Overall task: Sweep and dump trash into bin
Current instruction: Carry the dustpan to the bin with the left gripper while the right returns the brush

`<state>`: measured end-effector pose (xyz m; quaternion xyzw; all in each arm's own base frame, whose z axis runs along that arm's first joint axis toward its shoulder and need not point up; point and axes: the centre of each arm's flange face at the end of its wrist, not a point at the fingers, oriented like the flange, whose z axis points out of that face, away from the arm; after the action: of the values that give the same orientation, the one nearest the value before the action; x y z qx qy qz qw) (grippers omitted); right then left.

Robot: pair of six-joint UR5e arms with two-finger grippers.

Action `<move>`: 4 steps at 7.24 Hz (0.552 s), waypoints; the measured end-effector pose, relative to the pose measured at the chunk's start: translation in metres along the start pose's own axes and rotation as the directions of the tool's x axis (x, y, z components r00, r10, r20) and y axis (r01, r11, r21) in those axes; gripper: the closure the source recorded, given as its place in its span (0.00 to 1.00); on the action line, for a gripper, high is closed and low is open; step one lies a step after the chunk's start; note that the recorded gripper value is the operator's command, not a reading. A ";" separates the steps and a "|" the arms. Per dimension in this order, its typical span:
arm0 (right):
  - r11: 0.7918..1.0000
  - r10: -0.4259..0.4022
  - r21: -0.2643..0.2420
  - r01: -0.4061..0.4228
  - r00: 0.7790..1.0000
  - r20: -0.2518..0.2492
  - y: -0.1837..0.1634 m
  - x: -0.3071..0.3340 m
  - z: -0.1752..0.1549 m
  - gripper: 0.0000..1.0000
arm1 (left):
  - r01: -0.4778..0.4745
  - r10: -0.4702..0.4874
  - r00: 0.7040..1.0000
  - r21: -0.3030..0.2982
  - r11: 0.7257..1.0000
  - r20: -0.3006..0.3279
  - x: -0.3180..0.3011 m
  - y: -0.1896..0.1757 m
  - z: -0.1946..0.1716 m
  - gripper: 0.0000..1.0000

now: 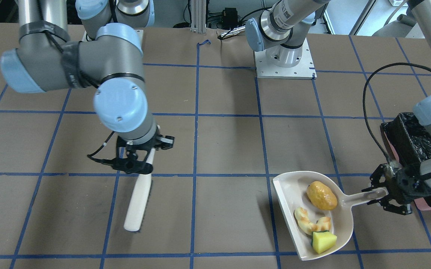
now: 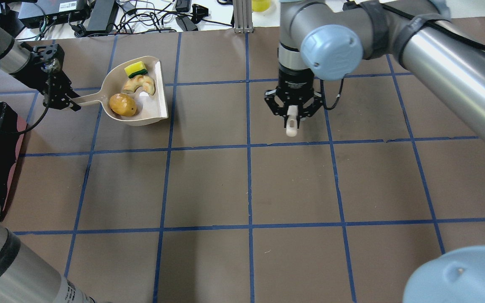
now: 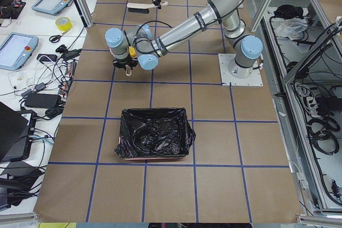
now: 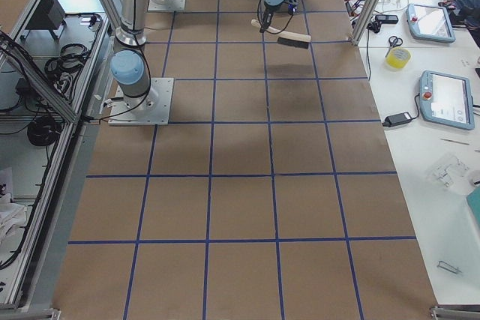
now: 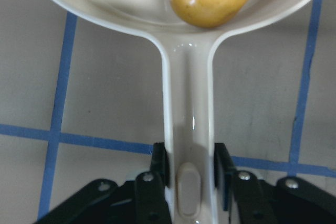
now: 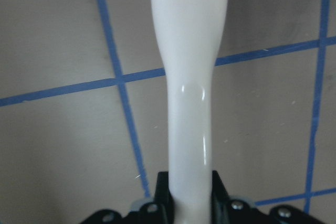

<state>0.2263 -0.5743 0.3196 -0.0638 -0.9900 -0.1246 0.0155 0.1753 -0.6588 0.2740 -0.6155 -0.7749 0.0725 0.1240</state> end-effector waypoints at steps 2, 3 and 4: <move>0.999 -0.050 0.002 0.050 0.999 -0.016 -0.015 0.112 0.021 1.00 | 0.056 -0.055 0.998 0.021 0.998 -0.025 0.012 0.041 -0.053 1.00; 0.997 -0.075 0.012 0.075 0.997 -0.006 -0.019 0.162 0.031 1.00 | 0.076 -0.074 0.996 0.030 0.997 -0.043 0.019 0.063 -0.081 1.00; 0.994 -0.101 0.027 0.101 0.995 0.001 -0.021 0.204 0.040 1.00 | 0.102 -0.100 0.993 0.042 0.994 -0.056 0.028 0.090 -0.102 1.00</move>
<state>0.0211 -0.5593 0.2858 -0.0134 -0.9936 -0.1116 0.0089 0.2819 -0.6150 0.3509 -0.5744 -0.7995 0.0668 0.1623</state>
